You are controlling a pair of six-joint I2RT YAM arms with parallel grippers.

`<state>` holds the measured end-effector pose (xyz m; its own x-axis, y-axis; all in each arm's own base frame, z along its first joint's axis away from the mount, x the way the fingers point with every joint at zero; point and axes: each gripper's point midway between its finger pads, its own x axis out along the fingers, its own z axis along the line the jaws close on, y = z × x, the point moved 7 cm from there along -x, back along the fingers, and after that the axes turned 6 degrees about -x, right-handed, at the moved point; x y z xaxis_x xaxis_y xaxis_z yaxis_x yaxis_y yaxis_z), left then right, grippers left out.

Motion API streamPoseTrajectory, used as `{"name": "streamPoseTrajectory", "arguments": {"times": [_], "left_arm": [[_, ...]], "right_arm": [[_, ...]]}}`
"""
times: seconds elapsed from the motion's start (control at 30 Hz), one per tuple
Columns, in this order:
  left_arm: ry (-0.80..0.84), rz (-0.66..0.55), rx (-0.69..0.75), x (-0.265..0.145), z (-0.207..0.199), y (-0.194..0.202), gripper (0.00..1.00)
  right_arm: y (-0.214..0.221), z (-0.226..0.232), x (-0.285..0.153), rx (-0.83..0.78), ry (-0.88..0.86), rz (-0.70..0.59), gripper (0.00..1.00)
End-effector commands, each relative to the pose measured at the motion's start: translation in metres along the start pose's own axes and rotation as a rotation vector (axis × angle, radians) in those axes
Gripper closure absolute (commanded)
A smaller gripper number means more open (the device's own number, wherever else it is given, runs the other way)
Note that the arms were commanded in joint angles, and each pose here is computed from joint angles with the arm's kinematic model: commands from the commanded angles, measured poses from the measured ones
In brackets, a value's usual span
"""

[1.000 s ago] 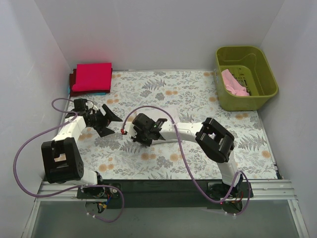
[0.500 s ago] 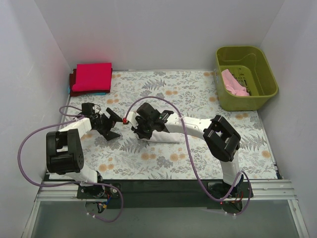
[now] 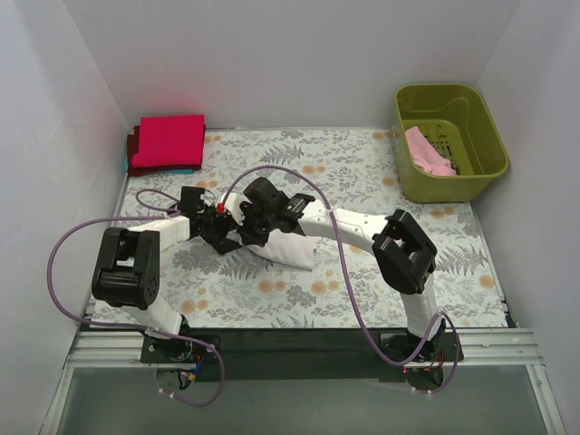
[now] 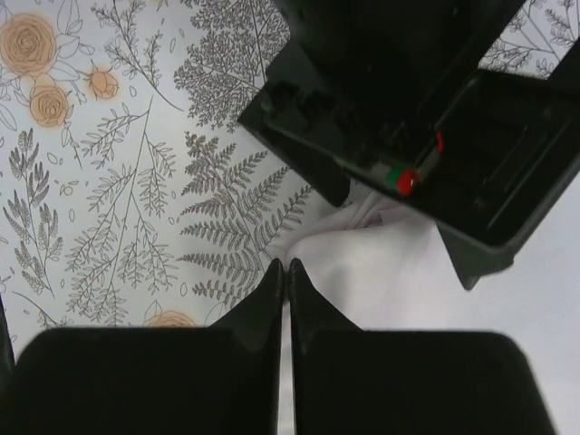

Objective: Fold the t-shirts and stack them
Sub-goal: Fold the tshirt, then neatly place the folded tshirt to the corner

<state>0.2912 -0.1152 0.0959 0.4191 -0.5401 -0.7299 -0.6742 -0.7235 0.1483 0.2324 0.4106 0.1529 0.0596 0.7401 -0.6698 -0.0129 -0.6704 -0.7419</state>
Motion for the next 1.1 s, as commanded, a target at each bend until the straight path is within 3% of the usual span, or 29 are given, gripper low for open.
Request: {"name": "streamPoseTrajectory", "arguments": {"times": [0.0,0.13,0.3,0.5,0.9,1.07], "left_arm": [[-0.021,-0.049,-0.014,0.011,-0.002,0.003,0.07],[-0.034,-0.065,-0.005,0.017,-0.006,0.005,0.21],[-0.044,-0.056,-0.007,0.024,-0.009,0.009,0.28],[-0.061,-0.055,-0.021,0.028,-0.006,0.01,0.5],[-0.075,-0.075,-0.001,0.04,-0.01,0.001,0.49],[-0.079,-0.083,0.012,0.042,-0.009,-0.001,0.55]], "right_arm": [[-0.018,-0.008,0.001,0.005,0.009,-0.056,0.99],[-0.014,-0.009,0.005,0.014,0.014,-0.043,0.99],[-0.013,-0.012,0.011,0.032,0.022,-0.036,0.99],[-0.016,-0.015,0.013,0.036,0.027,-0.04,0.99],[-0.03,-0.012,0.002,0.06,0.012,-0.09,0.99],[-0.033,-0.012,0.0,0.063,0.007,-0.101,0.99]]}}
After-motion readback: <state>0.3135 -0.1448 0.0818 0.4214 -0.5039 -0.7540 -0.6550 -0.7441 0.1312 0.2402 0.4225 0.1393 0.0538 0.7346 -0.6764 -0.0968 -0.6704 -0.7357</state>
